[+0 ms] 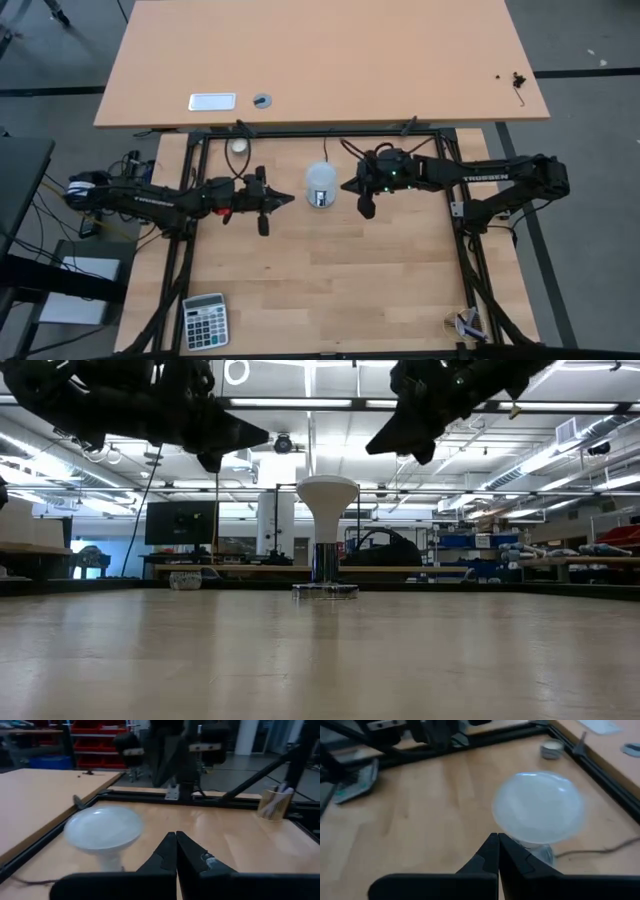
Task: Screw lightbulb
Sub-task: Remove the lightbulb from the lamp
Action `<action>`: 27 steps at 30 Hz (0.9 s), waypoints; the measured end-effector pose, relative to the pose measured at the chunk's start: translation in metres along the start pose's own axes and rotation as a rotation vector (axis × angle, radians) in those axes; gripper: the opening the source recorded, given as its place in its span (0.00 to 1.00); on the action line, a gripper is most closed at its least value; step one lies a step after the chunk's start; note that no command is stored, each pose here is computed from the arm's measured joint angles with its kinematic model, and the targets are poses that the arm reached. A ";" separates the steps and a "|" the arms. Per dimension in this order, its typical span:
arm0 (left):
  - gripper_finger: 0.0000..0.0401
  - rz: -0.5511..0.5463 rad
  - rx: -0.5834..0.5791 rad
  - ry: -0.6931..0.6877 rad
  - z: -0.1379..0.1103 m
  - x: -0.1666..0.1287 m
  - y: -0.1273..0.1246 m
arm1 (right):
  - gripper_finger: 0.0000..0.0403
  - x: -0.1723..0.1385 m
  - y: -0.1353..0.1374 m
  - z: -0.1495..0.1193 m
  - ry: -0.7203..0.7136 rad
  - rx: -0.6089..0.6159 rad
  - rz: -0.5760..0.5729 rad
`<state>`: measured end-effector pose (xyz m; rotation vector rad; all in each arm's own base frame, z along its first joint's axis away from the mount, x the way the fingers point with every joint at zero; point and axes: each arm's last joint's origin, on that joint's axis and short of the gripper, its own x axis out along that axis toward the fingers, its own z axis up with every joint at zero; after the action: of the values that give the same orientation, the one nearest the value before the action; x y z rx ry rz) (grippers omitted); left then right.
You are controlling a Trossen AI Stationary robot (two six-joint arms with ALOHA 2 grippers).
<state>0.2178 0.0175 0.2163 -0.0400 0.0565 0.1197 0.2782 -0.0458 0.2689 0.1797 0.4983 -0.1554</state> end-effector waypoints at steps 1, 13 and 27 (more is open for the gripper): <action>0.00 0.010 -0.010 0.004 0.000 0.000 0.002 | 0.03 -0.002 0.001 0.003 0.015 0.000 -0.013; 0.00 0.068 -0.047 0.076 -0.007 0.000 0.014 | 0.03 -0.019 0.005 0.030 0.099 -0.018 -0.029; 0.00 0.083 -0.113 0.054 0.017 0.007 0.037 | 0.03 -0.021 0.006 0.033 0.098 -0.023 -0.029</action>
<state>0.2212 0.0561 0.2313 -0.1537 0.1059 0.2046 0.2768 -0.0451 0.3085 0.1578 0.6003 -0.1700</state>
